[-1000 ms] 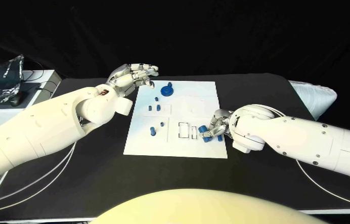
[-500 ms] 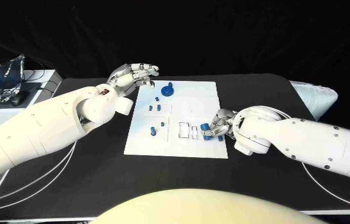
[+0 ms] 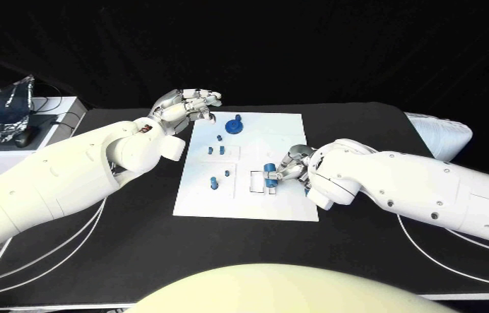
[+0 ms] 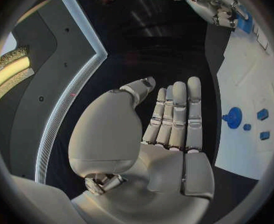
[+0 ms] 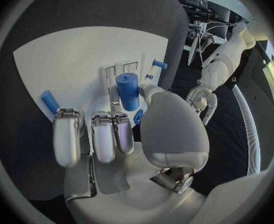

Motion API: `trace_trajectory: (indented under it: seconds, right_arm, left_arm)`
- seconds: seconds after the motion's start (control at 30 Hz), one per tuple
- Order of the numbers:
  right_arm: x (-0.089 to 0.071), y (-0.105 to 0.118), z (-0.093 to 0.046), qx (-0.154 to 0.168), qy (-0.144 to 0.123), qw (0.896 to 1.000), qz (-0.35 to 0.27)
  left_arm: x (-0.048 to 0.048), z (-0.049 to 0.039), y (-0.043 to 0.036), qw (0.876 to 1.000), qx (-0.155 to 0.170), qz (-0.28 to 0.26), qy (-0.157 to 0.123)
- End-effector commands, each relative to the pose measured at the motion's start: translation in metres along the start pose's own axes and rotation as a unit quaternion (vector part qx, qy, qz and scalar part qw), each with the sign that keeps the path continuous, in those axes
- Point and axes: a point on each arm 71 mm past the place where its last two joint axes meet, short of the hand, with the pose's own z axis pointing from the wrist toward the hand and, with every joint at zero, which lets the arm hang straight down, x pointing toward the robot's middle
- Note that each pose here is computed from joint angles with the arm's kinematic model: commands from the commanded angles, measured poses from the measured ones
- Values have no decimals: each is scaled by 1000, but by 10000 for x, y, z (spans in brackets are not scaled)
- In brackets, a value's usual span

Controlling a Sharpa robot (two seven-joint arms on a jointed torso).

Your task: Assemble the parts on the task board

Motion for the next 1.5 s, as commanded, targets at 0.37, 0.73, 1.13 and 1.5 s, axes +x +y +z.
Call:
trace_trajectory:
  seconds: [0.37, 0.73, 1.13, 1.5]
  right_arm:
    - [133, 116, 111, 4, 32, 999, 23]
    - [183, 128, 141, 9, 40, 999, 16]
    - [170, 119, 162, 11, 33, 999, 11]
    - [153, 112, 205, 11, 24, 1000, 11]
  left_arm:
    - [30, 2, -8, 1000, 1, -5, 11]
    - [28, 0, -6, 1000, -1, -5, 11]
    - [27, -3, -7, 1000, -2, -5, 11]
    - [22, -7, -8, 1000, -4, -5, 10]
